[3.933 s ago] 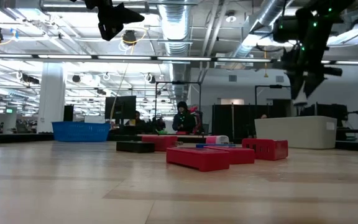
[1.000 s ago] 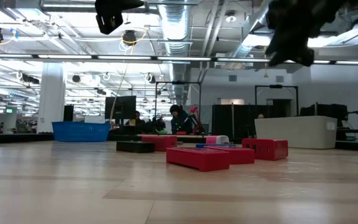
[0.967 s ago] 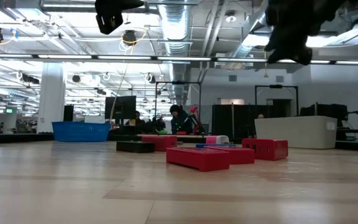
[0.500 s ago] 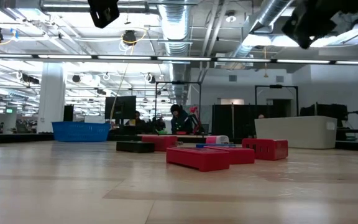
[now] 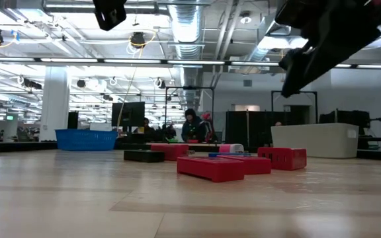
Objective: Pick & Place Office items
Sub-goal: Put the pink charger into the gray bin
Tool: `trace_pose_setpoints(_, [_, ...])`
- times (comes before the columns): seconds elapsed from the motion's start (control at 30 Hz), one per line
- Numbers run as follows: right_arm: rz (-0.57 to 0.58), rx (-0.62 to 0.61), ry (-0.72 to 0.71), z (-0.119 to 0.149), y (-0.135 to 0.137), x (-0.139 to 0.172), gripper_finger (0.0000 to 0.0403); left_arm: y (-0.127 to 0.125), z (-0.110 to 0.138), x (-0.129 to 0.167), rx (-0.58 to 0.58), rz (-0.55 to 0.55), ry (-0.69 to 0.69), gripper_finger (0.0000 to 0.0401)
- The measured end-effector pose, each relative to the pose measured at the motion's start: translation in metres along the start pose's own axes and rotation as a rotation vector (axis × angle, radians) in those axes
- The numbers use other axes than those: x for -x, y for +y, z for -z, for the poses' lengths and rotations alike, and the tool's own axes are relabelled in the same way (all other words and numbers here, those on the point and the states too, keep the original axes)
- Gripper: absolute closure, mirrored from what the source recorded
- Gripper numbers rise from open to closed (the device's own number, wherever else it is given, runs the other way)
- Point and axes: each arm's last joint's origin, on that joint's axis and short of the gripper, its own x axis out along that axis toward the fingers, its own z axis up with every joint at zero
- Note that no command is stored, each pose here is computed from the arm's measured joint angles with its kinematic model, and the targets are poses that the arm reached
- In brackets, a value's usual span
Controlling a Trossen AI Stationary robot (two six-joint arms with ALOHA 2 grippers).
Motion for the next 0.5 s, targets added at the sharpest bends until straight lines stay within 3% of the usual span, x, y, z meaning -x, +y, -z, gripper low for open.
trace_pose_setpoints(0.27, [0.076, 0.308, -0.007, -0.009, -0.015, -0.002, 0.0037, 0.000, 0.000, 0.000, 0.012, 0.000, 0.000, 0.0197])
trace_pose_setpoints(0.5, [0.097, 0.422, 0.019, -0.011, -0.035, -0.002, 0.0028, 0.000, 0.000, 0.000, 0.011, -0.010, -0.006, 0.0197])
